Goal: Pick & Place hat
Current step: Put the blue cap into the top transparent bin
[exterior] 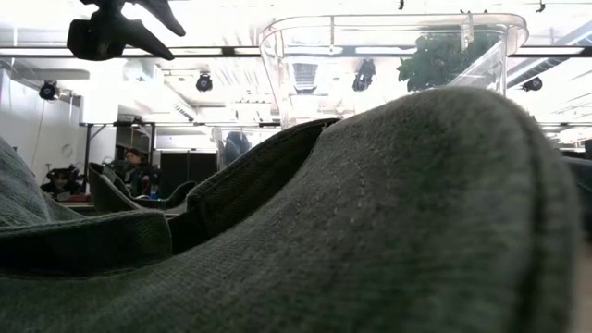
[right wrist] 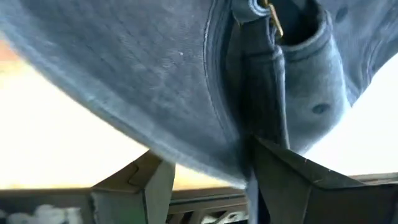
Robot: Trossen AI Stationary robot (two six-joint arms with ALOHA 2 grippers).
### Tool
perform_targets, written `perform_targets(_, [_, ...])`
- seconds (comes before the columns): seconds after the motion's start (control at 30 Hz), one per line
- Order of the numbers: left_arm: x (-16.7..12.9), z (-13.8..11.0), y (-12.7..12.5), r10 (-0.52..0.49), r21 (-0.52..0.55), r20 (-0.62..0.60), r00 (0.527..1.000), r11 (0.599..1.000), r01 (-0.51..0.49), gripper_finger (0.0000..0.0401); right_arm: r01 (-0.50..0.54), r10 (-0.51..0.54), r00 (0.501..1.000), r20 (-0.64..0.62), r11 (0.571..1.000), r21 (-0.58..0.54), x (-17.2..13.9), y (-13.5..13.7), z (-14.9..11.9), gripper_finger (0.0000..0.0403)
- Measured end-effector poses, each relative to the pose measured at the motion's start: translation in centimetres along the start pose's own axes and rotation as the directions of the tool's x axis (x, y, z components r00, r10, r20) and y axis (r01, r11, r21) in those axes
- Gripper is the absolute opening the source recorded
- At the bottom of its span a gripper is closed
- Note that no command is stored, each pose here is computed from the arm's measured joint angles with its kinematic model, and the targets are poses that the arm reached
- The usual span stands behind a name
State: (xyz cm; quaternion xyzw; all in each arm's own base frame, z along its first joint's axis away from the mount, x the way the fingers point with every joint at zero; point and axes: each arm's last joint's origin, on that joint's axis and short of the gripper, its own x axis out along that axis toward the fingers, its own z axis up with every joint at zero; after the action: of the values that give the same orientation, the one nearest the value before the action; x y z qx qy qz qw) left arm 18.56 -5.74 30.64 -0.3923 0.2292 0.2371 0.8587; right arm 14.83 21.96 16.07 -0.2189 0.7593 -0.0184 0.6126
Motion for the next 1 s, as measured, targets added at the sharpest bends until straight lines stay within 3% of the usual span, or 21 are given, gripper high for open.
perform_targets(0.27, [0.0, 0.0, 0.0, -0.001, 0.023, -0.004, 1.0, 1.0, 0.001, 0.0156, -0.138, 0.136, 0.99, 0.024, 0.967, 0.215, -3.4, -1.0, -1.3, 0.0201])
perform_targets(0.37, [0.0, 0.0, 0.0, 0.0, 0.035, -0.004, 1.0, 0.999, 0.001, 0.0156, -0.231, 0.227, 0.973, 0.049, 0.92, 0.317, -4.9, -1.5, -1.9, 0.0201])
perform_targets(0.43, [0.0, 0.0, 0.0, 0.0, 0.035, -0.004, 1.0, 0.999, 0.001, 0.0156, -0.284, 0.289, 0.956, 0.052, 0.864, 0.416, -5.8, -1.9, -2.5, 0.0201])
perform_targets(0.5, [0.0, 0.0, 0.0, -0.001, 0.035, -0.004, 1.0, 0.999, 0.001, 0.0156, -0.328, 0.347, 0.935, 0.069, 0.779, 0.535, -6.6, -2.3, -3.0, 0.0201])
perform_targets(0.57, [0.0, 0.0, 0.0, 0.0, 0.035, -0.004, 1.0, 0.999, 0.001, 0.0156, -0.344, 0.388, 0.917, 0.091, 0.656, 0.671, -7.3, -2.6, -3.5, 0.0201])
perform_targets(0.77, [0.0, 0.0, 0.0, 0.0, 0.034, -0.004, 1.0, 0.999, 0.001, 0.0156, -0.308, 0.447, 0.873, 0.196, 0.191, 0.932, -8.3, -3.5, -4.3, 0.0201])
perform_targets(0.8, [0.0, 0.0, 0.0, 0.0, 0.034, -0.004, 1.0, 0.999, 0.001, 0.0156, -0.297, 0.451, 0.869, 0.205, 0.143, 0.944, -8.4, -3.4, -4.4, 0.0201])
perform_targets(1.0, [0.0, 0.0, 0.0, 0.0, 0.034, -0.004, 1.0, 0.999, 0.001, 0.0156, -0.266, 0.407, 0.875, 0.263, -0.051, 0.963, -8.4, -2.9, -4.6, 0.0201])
